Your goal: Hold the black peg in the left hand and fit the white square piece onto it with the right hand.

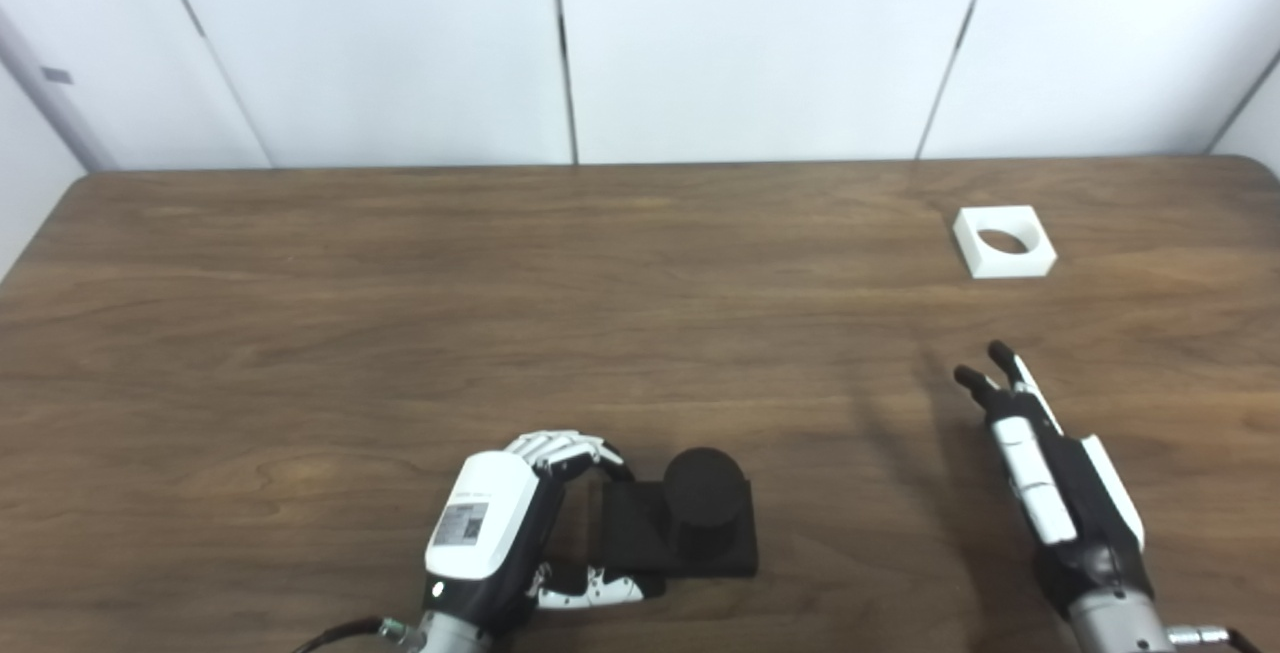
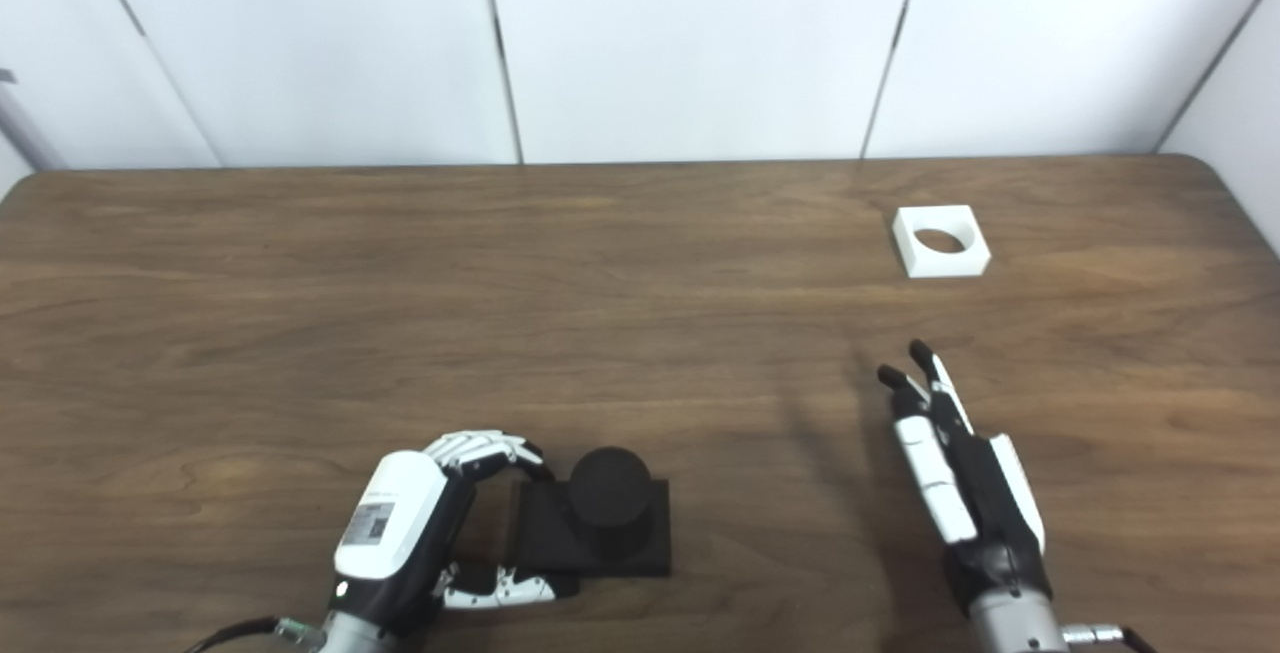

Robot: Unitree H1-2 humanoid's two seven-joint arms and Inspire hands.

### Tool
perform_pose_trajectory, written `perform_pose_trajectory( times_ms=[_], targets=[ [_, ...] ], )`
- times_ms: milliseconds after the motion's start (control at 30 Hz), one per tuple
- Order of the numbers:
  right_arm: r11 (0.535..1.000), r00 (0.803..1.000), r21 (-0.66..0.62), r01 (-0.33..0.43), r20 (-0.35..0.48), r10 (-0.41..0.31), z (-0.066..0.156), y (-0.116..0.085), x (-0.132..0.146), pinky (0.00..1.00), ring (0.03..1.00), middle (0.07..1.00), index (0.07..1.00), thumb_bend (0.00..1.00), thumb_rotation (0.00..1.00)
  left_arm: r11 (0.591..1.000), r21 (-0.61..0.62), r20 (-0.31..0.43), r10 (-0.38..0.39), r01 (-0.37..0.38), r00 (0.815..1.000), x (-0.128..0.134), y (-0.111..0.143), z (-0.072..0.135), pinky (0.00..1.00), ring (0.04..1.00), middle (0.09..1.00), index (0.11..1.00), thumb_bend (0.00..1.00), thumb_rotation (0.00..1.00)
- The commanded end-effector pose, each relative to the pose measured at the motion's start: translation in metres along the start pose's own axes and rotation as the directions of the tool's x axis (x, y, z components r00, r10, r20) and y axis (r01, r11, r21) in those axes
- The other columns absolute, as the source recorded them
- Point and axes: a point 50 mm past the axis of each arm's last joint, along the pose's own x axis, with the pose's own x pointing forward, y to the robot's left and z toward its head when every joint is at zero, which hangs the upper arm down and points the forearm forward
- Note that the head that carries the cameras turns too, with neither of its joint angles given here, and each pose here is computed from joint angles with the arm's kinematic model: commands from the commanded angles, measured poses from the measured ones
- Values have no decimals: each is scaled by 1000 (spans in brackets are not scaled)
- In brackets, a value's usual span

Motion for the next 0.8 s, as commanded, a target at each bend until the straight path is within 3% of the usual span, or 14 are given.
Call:
perform_pose_trajectory(
  times_ms=[0,100,267,467,533,600,767],
  targets=[
    [997,993,-73,34,119,-26,26,-11,15,952,928,904,926,598,693,1000,8,-22,-28,28,999,-2,-5,-4,787,772,715,484,519,45],
    [998,991,-58,34,128,-27,34,-22,31,981,948,918,923,608,666,1000,4,-25,-29,29,999,-3,-5,-6,781,770,712,484,519,44],
    [997,988,-73,30,150,-19,51,-41,58,994,972,951,948,558,710,1000,4,-24,-29,29,999,-4,-5,-8,781,763,704,485,519,44],
    [967,983,-241,78,183,-33,67,-61,85,955,970,969,945,551,746,1000,-3,-20,-29,29,999,-5,-5,-10,767,752,695,484,519,44],
    [955,982,-284,84,188,-30,71,-66,94,959,970,976,945,591,676,1000,-4,-21,-31,31,999,-5,-5,-11,755,750,695,484,519,44],
    [937,981,-337,91,194,-26,76,-73,105,934,962,976,950,611,673,999,-6,-22,-32,32,999,-5,-6,-12,750,750,694,484,519,44],
    [867,980,-488,101,198,-3,90,-95,141,931,953,966,934,709,379,999,-5,-25,-37,37,999,-7,-7,-14,745,752,695,484,520,44]
  ],
)
